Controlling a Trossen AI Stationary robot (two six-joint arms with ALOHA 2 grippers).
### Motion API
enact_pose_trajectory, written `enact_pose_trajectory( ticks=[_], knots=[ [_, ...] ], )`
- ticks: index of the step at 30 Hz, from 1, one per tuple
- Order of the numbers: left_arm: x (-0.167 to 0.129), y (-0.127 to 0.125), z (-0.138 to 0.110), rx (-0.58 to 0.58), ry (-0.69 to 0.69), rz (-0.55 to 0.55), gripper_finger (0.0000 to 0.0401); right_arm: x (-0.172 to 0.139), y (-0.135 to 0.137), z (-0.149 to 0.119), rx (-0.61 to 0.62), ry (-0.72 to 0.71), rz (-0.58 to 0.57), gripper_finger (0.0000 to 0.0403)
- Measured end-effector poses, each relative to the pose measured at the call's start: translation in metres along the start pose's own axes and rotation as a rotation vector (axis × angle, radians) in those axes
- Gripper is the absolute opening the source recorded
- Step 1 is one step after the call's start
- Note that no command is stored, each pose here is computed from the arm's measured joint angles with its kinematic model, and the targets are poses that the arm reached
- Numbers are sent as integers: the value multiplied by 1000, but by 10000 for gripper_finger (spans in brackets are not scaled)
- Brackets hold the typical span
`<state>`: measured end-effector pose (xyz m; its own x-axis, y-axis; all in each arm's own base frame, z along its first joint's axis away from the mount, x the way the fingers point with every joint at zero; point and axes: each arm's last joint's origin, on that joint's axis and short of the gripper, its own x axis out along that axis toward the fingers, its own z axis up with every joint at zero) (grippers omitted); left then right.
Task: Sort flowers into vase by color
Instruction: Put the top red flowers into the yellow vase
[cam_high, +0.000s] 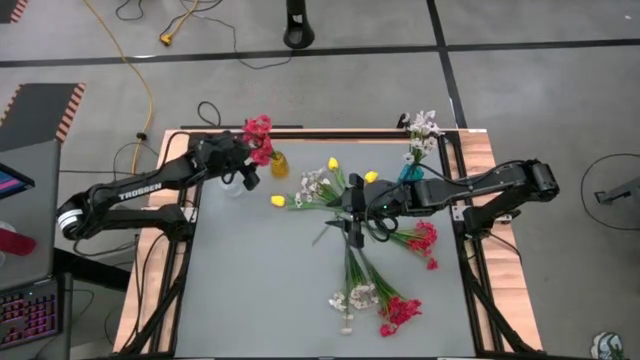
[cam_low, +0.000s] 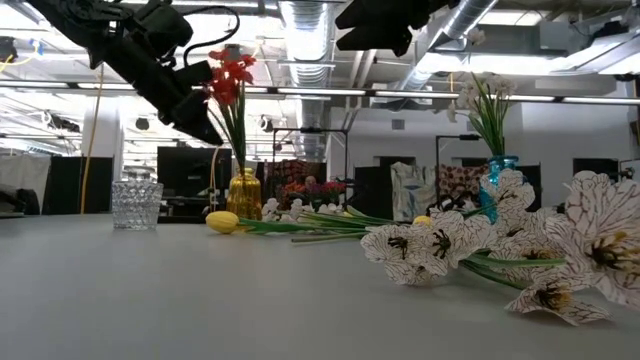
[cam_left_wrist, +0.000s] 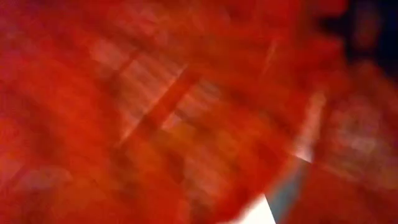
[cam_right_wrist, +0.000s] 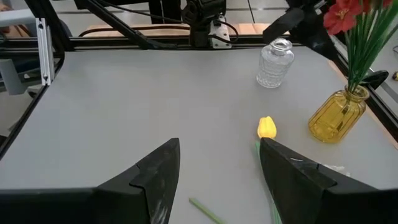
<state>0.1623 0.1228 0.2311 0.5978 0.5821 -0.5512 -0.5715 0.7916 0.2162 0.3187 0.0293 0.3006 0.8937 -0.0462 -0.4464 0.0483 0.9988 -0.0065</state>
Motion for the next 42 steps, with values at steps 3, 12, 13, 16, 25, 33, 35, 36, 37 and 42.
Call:
enact_pose_trajectory(
  ticks=[3,12,13,16,25,33,35,36,37,42],
  knots=[
    [-7,1,-2,5,11,6,183,0,0,-2,-3,24,-1,249],
    [-45,4,-6,0,-33,0,183,-1,-1,-11,11,112,-9,249],
    [-49,4,-6,-4,-41,-4,183,-1,-1,-12,11,126,-10,249],
    [-62,4,-11,-16,-53,-44,183,-1,-1,-16,37,166,-15,249],
    [-85,-2,-20,-78,-81,-223,182,-6,-3,-33,100,340,-56,249],
    [-90,-18,-18,-79,-94,-481,182,-12,-3,-51,184,478,-190,249],
    [-91,-23,-18,-70,-93,-521,182,-11,-3,-62,214,508,-204,249],
    [-92,-25,-18,-67,-92,-539,182,-11,-3,-68,227,531,-214,249],
    [-93,-28,-18,-61,-91,-558,182,-10,-2,-74,242,547,-222,249],
    [-97,-39,-18,-30,-85,-631,182,-11,-1,-98,314,612,-267,249]
  ],
)
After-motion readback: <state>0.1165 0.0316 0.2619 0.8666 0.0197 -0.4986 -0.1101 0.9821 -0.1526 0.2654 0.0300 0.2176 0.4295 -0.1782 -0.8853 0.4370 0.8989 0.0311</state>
